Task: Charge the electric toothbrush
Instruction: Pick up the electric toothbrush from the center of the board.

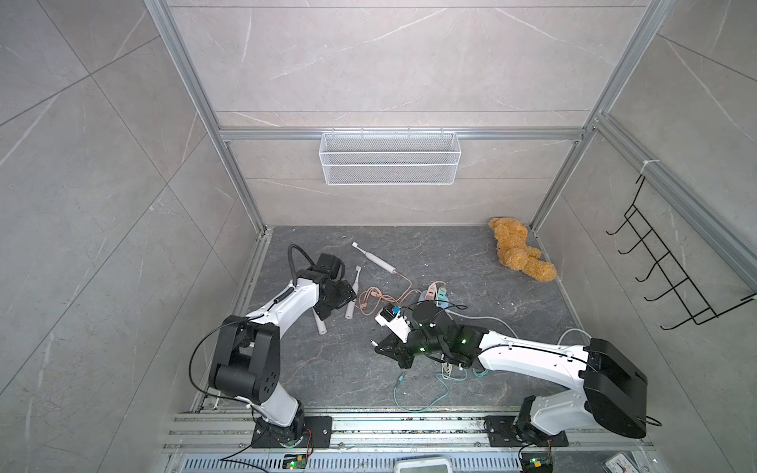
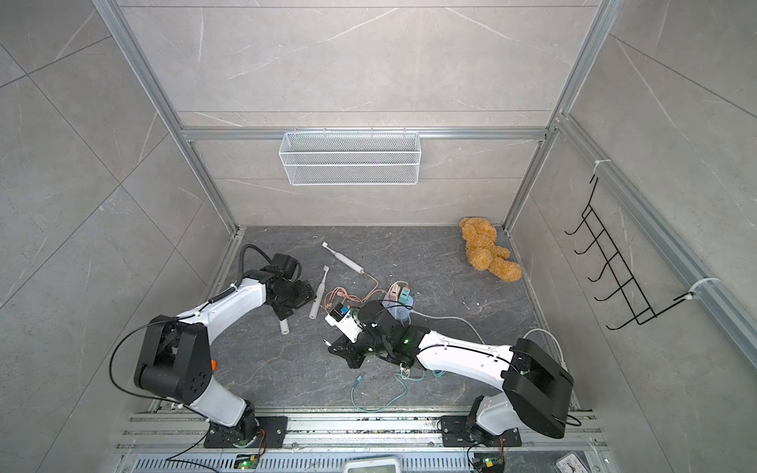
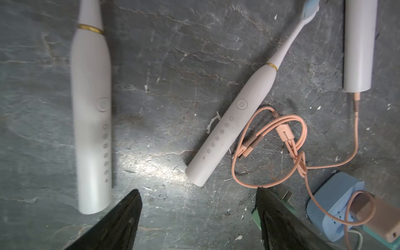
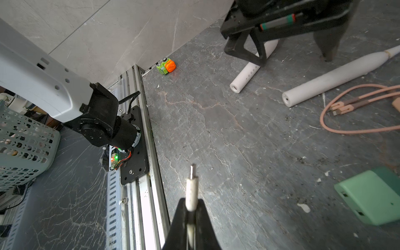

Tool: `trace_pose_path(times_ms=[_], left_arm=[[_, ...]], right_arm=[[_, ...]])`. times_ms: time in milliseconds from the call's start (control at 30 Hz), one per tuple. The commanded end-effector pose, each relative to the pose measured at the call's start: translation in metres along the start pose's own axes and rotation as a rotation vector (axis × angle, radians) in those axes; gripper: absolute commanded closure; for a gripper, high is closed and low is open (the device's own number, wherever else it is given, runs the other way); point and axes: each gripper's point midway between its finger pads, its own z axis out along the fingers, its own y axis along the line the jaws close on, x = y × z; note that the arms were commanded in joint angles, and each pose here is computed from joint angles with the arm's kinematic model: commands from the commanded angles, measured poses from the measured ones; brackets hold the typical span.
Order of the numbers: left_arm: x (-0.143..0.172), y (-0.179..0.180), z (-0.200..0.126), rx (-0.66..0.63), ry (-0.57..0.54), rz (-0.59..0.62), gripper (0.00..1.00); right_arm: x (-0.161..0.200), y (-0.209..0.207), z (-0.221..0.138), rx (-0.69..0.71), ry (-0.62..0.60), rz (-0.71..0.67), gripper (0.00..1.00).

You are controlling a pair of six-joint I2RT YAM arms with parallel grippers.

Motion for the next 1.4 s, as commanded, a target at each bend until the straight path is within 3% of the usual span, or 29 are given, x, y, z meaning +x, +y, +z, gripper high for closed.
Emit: trace_pose_path(times_ms=[0,133,600,1000,1100,1367], left_arm=[[-0.008,-0.024,0.0,0.016,-0.021,0.084,0.15],[-0.007,-0.024,0.018,-0.063,0.018,0.127,0.17],[-0.025,-0.024,0.042,-0.259,-0.001,0.261,0.32],[-0.012,-0.011,0.056,-0.309,0.036,0.289,0.45],[-0.012,-0.012,0.059,-0.308,0.042,0.286,0.53],[-0.007,-0.007,0.069,-0.318,0.061,0.275,0.55]], right_arm=[[0.003,-0.002,-0.007,0.02,0.004,0.012,1.0],[0.01,-0.005,-0.01,0.035,0.007,0.019,1.0],[0.021,-0.008,-0.013,0.054,0.035,0.023,1.0],[0.024,-0.01,-0.012,0.059,0.047,0.017,1.0],[0.024,-0.01,-0.011,0.059,0.051,0.019,1.0],[0.024,-0.009,-0.011,0.054,0.053,0.031,1.0]])
